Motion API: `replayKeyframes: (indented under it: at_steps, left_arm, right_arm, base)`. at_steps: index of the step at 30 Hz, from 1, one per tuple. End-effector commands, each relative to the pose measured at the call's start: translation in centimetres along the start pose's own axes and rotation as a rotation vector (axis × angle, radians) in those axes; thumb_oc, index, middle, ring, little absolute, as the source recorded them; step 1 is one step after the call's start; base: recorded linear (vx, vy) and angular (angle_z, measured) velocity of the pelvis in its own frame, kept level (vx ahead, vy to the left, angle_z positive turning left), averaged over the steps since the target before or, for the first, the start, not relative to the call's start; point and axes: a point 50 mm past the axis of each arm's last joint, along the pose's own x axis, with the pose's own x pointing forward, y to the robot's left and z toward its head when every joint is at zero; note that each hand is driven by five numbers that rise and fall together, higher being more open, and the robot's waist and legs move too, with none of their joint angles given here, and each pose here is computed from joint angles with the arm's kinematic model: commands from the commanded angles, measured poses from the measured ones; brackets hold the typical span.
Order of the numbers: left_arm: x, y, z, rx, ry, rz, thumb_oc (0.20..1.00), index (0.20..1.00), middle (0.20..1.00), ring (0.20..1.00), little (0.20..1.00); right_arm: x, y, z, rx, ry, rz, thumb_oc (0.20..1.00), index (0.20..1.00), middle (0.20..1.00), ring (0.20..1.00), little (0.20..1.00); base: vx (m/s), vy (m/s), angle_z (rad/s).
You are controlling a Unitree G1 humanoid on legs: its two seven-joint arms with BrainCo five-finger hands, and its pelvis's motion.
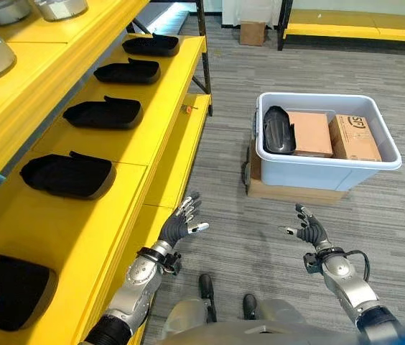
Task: Move parts from the plastic box to the shelf.
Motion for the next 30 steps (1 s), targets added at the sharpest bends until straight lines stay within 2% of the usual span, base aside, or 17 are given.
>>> replayKeyframes:
  at_steps: [1, 7, 15, 26, 30]
  left_arm:
    - [1.0, 0.2, 2.0, 0.051, -0.12, 0.003, 1.0, 1.0, 1.0, 1.0, 1.0]
    - [0.6, 1.0, 1.8, 0.094, -0.091, 0.029, 1.0, 1.0, 1.0, 1.0, 1.0]
    - [0.1, 1.1, 1.7, 0.111, -0.077, 0.026, 1.0, 1.0, 1.0, 1.0, 1.0]
    - [-0.7, 1.2, 1.9, 0.047, -0.093, 0.104, 1.0, 1.0, 1.0, 1.0, 1.0]
    - [-0.7, 1.0, 1.5, 0.002, -0.091, 0.117, 1.0, 1.0, 1.0, 1.0, 1.0]
  right_arm:
    - [0.6, 1.1, 2.5, -0.018, -0.109, 0.033, 1.0, 1.0, 1.0, 1.0, 1.0]
    - [1.7, 1.7, 3.5, 0.007, -0.128, 0.018, 1.0, 1.0, 1.0, 1.0, 1.0]
    - [1.9, 1.9, 3.5, 0.025, -0.127, -0.029, 1.0, 1.0, 1.0, 1.0, 1.0]
    - [1.6, -0.1, 2.8, -0.098, -0.07, -0.073, 1.0, 1.0, 1.0, 1.0, 1.0]
    - [1.8, -1.7, 3.7, -0.194, -0.122, -0.156, 1.0, 1.0, 1.0, 1.0, 1.0]
  base:
    - [0.14, 0.043, -0.09]
    - [0.11, -0.071, -0.56]
    - [0.11, -0.243, -0.1]
    - [0.15, -0.278, 0.03]
    - [0.12, -0.266, -0.03]
